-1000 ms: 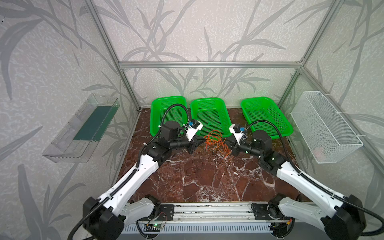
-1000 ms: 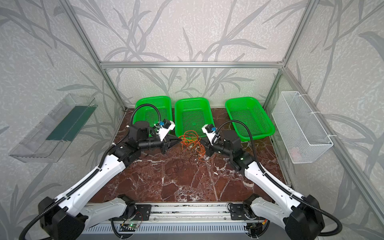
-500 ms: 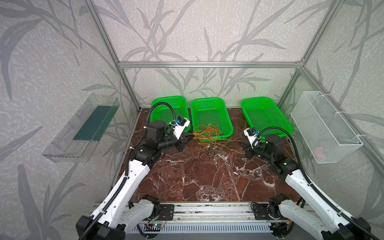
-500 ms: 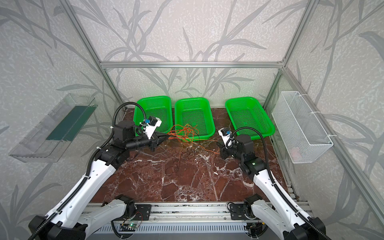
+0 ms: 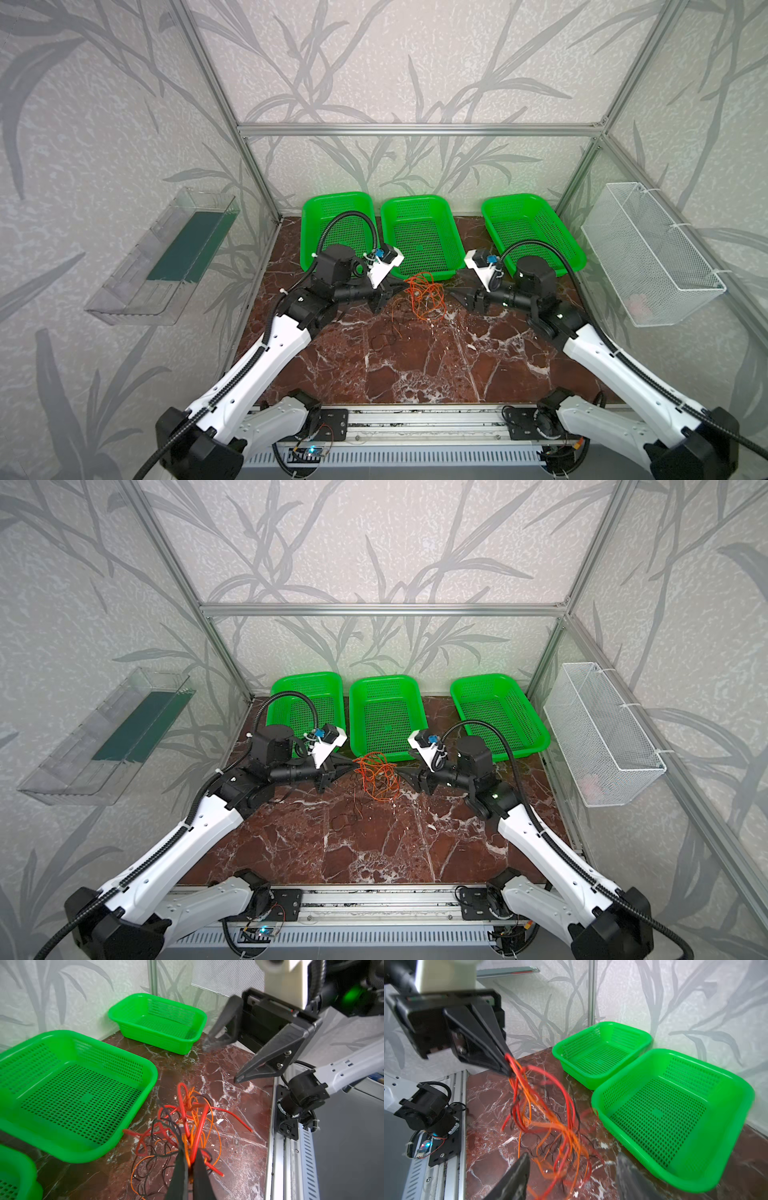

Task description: Untangle the cables

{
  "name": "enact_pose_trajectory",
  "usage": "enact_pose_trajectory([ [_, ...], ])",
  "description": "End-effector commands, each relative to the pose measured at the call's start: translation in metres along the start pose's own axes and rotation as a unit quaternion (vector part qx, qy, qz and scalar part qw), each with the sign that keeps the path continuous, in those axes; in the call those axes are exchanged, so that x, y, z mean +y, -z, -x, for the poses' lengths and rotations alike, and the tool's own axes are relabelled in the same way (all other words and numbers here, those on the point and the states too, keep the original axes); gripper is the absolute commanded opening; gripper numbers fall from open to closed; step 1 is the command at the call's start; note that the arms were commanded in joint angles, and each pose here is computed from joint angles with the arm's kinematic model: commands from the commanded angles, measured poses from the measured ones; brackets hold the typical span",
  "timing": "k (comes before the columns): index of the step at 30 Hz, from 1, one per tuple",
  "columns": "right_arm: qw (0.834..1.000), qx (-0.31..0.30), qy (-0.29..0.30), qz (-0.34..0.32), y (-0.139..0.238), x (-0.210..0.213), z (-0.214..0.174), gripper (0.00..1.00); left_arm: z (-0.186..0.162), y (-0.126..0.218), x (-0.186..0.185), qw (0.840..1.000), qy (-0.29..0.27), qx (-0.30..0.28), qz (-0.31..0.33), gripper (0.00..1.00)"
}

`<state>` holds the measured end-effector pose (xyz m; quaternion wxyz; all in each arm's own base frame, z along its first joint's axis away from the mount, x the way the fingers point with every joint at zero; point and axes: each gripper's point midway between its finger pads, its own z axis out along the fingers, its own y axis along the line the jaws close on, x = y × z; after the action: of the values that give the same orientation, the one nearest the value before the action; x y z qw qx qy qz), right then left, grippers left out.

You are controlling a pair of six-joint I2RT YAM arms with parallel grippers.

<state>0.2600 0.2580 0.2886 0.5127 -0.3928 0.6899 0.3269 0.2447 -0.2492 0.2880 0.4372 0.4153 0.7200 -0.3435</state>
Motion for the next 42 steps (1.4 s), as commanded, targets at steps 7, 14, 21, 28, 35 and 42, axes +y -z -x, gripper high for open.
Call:
enact_pose_trajectory([
  [7, 0.998, 0.038, 0.020, 0.034, -0.056, 0.017, -0.011, 0.43, 0.017, -0.009, -0.017, 0.998, -0.050, -0.010, -0.027, 0.00],
  [14, 0.997, 0.029, -0.004, -0.065, -0.030, -0.019, -0.013, 0.00, -0.007, 0.000, -0.009, 0.996, -0.073, 0.044, 0.011, 0.00],
  [21, 0.998, 0.013, -0.031, -0.051, -0.014, -0.015, -0.012, 0.00, -0.012, 0.002, 0.011, 0.995, -0.063, 0.030, 0.072, 0.39],
  [28, 0.998, 0.000, -0.040, -0.049, -0.016, -0.016, -0.005, 0.00, 0.007, -0.008, 0.001, 0.998, -0.031, -0.032, 0.040, 0.47],
  [35, 0.997, 0.013, -0.069, -0.042, -0.024, -0.014, -0.005, 0.00, 0.018, -0.030, -0.026, 0.993, -0.098, -0.056, 0.040, 0.48],
  [42, 0.995, 0.024, -0.091, -0.044, -0.024, -0.014, -0.003, 0.00, -0.003, -0.043, -0.045, 0.963, -0.261, -0.005, 0.065, 0.51],
])
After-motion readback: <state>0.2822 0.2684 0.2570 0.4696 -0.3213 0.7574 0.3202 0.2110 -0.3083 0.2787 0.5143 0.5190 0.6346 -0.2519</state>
